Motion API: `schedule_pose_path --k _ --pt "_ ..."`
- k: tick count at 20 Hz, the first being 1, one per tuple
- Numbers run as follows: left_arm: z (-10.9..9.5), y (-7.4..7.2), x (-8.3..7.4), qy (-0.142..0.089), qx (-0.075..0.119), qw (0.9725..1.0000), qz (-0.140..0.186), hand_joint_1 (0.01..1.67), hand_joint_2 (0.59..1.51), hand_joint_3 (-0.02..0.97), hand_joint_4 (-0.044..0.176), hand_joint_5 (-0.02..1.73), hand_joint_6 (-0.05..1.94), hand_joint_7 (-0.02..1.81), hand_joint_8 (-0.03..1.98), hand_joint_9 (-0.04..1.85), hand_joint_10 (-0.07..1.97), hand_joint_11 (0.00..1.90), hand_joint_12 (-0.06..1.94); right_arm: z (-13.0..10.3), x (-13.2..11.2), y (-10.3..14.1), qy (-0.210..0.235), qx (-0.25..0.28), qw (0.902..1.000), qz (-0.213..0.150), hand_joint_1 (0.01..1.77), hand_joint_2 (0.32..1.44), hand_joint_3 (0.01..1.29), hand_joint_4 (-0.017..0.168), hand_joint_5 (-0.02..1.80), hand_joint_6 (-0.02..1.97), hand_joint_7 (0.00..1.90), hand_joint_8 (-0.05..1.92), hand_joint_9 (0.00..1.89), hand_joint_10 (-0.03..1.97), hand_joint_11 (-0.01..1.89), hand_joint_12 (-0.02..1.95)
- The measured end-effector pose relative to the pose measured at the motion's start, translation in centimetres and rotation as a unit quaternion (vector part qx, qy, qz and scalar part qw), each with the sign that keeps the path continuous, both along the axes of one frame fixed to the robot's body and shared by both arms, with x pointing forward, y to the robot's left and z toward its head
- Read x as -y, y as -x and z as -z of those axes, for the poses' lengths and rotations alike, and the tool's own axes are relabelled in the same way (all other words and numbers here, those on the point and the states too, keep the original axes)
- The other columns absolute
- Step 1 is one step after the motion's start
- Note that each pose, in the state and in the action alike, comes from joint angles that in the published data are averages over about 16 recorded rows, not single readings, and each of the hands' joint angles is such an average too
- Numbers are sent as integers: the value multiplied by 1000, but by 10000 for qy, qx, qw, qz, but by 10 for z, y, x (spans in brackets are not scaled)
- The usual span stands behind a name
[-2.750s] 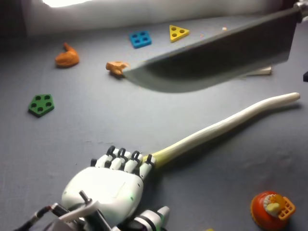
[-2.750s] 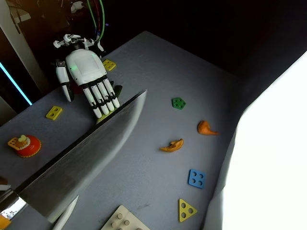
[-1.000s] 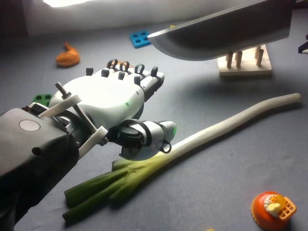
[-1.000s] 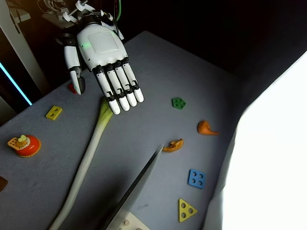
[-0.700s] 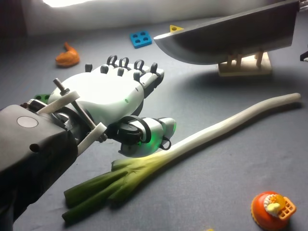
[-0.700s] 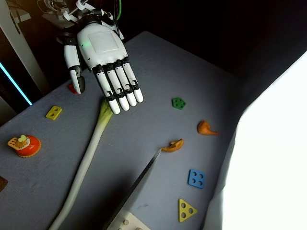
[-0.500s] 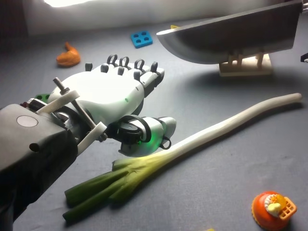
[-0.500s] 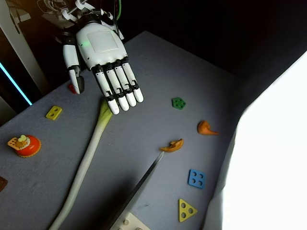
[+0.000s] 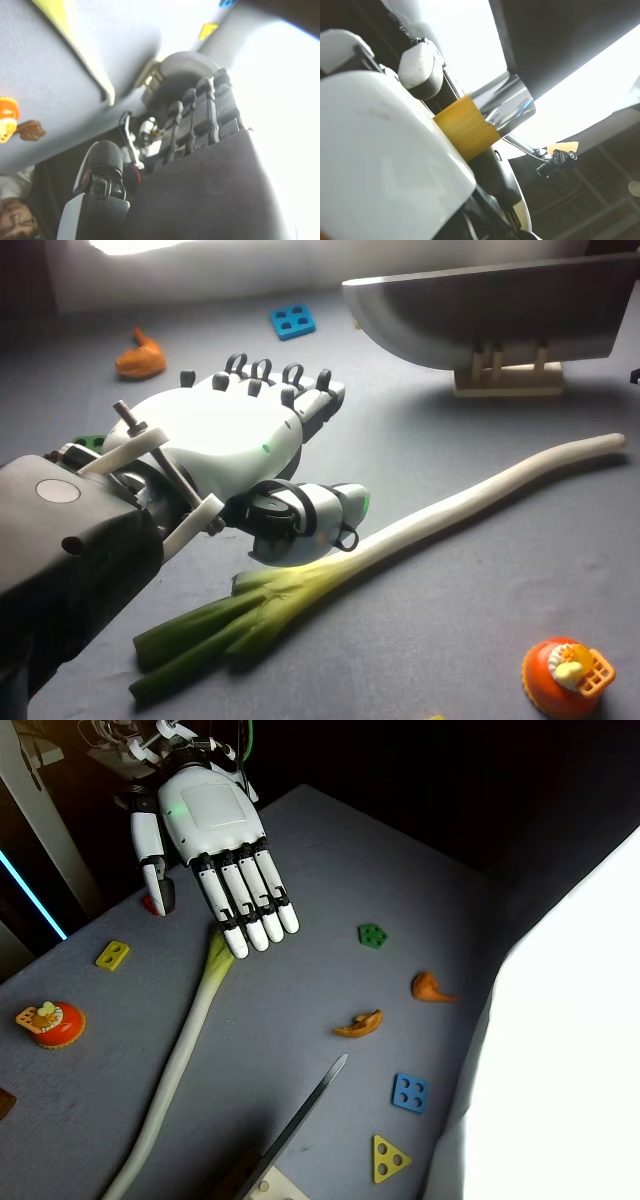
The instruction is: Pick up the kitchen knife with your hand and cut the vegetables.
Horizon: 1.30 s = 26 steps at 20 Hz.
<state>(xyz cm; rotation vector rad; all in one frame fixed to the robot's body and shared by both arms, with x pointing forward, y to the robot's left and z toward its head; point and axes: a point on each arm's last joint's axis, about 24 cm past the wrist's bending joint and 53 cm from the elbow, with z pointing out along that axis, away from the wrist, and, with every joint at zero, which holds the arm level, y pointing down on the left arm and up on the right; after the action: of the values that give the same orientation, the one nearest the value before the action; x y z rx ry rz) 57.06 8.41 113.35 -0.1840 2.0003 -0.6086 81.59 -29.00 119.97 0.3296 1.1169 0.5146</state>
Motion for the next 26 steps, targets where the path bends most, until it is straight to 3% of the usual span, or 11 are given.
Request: schedule_pose_path --k 8,14,20,23,26 --pt "-1 0 1 -4 8 10000 31 38 1416 19 7 29 18 81 1 56 9 21 77 9 -5 2 138 150 9998 -9 1517 727 833 158 1259 1898 1508 1905 1559 1809 1572 1774" --pt "-2 0 2 2 16 10000 44 35 1416 19 7 26 18 84 0 58 8 17 115 9 -16 5 314 248 9992 -96 1376 758 836 96 1033 1817 1324 1873 1394 1858 1377 1828" --pt "-2 0 3 11 17 10000 61 31 1416 19 7 33 19 87 1 61 9 17 123 9 -26 7 551 326 9977 -209 1233 817 725 36 779 1699 1054 1762 1073 1906 1022 1893" --pt "-2 1 4 14 16 10000 78 32 1416 19 7 33 19 88 0 62 9 17 119 8 -29 9 681 353 9967 -268 1167 849 592 7 632 1641 885 1696 855 1909 799 1924" --pt "-2 1 4 17 15 10000 93 34 1416 19 7 32 19 86 0 58 9 17 103 8 -29 10 801 363 9956 -325 1151 879 432 5 482 1498 686 1569 623 1849 564 1925"
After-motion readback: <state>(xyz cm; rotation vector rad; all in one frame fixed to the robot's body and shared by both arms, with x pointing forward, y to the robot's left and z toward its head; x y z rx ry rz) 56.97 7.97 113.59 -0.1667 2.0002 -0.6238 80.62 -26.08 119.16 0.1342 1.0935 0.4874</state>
